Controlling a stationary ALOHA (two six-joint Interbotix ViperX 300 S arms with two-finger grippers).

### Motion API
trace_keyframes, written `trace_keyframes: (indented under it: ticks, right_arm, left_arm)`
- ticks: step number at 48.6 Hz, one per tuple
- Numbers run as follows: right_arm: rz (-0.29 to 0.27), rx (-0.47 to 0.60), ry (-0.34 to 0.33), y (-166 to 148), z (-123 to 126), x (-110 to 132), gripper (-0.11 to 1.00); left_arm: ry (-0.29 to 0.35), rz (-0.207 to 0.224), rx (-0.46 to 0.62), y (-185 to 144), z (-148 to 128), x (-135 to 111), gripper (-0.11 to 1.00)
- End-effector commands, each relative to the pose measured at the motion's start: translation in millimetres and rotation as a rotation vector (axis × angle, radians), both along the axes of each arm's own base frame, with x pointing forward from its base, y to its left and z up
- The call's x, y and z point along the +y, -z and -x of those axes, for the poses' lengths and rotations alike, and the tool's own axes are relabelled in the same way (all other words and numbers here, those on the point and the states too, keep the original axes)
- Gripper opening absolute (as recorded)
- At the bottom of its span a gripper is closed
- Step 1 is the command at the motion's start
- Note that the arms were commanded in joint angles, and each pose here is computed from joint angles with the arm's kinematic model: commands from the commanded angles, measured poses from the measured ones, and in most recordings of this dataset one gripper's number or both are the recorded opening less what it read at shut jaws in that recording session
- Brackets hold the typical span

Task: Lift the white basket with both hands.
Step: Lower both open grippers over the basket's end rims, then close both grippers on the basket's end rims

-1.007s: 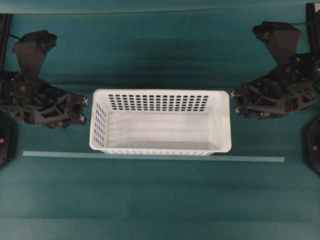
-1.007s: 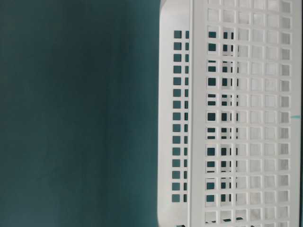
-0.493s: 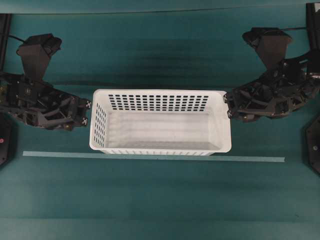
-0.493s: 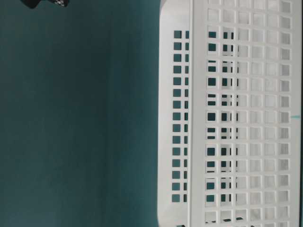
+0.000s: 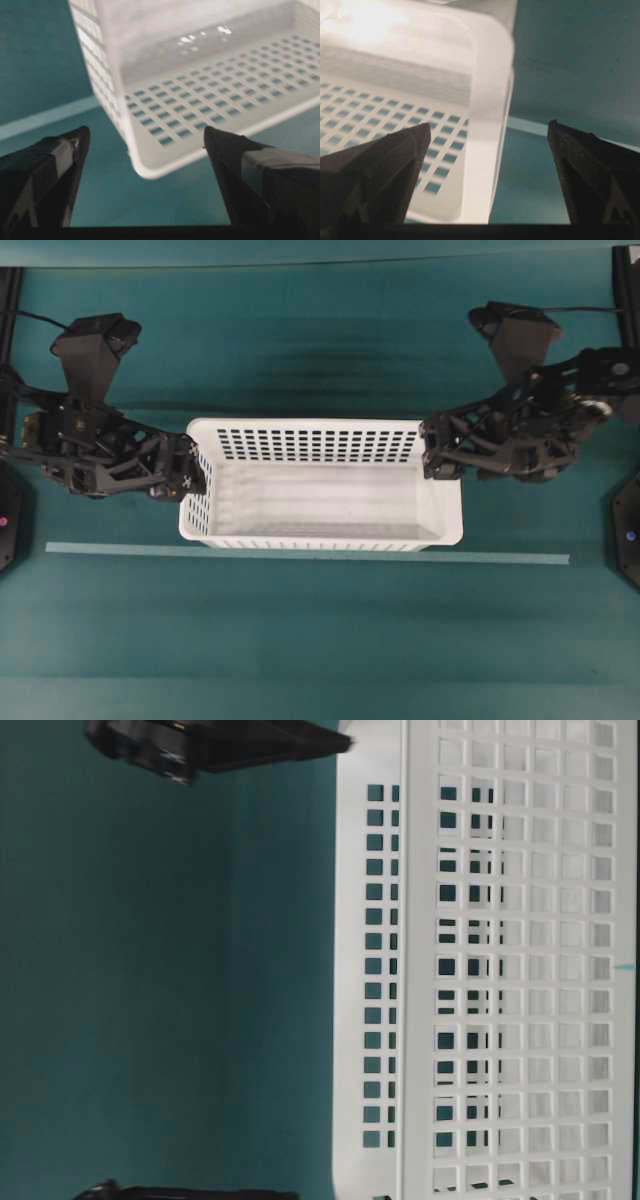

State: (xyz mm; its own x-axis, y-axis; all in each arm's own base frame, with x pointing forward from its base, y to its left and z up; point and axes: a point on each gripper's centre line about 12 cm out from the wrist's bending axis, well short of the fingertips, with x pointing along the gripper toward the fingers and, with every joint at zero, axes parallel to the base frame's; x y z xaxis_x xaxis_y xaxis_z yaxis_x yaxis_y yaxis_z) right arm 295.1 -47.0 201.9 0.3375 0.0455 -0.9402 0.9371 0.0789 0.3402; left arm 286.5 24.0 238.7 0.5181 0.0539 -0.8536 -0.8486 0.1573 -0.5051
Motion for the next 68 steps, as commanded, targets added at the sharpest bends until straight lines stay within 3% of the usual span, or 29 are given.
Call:
trace_keyframes:
  ticks: [1, 13, 24, 60, 65, 68]
  right_arm:
    - [-0.007, 0.041, -0.007, 15, -8, 1, 0.98]
    - [-0.013, 0.097, -0.036, 49, -18, 12, 0.97]
    - [-0.012, 0.113, -0.039, 58, -19, 12, 0.97]
    - [-0.016, 0.094, 0.021, 70, -18, 11, 0.96]
    - [-0.026, 0.102, 0.052, 73, -17, 11, 0.90]
    - [-0.028, 0.098, 0.065, 75, -18, 10, 0.84]
  left_arm:
    - [-0.018, -0.002, 0.022, 8, -3, 6, 0.95]
    - [-0.020, 0.003, 0.032, 47, -19, 8, 0.95]
    - [-0.018, 0.005, 0.066, 73, -29, 9, 0.95]
    - [-0.022, 0.010, 0.092, 91, -32, 11, 0.93]
    - [-0.021, 0.008, 0.078, 94, -35, 11, 0.89]
    - [-0.020, 0.010, 0.082, 97, -36, 10, 0.80]
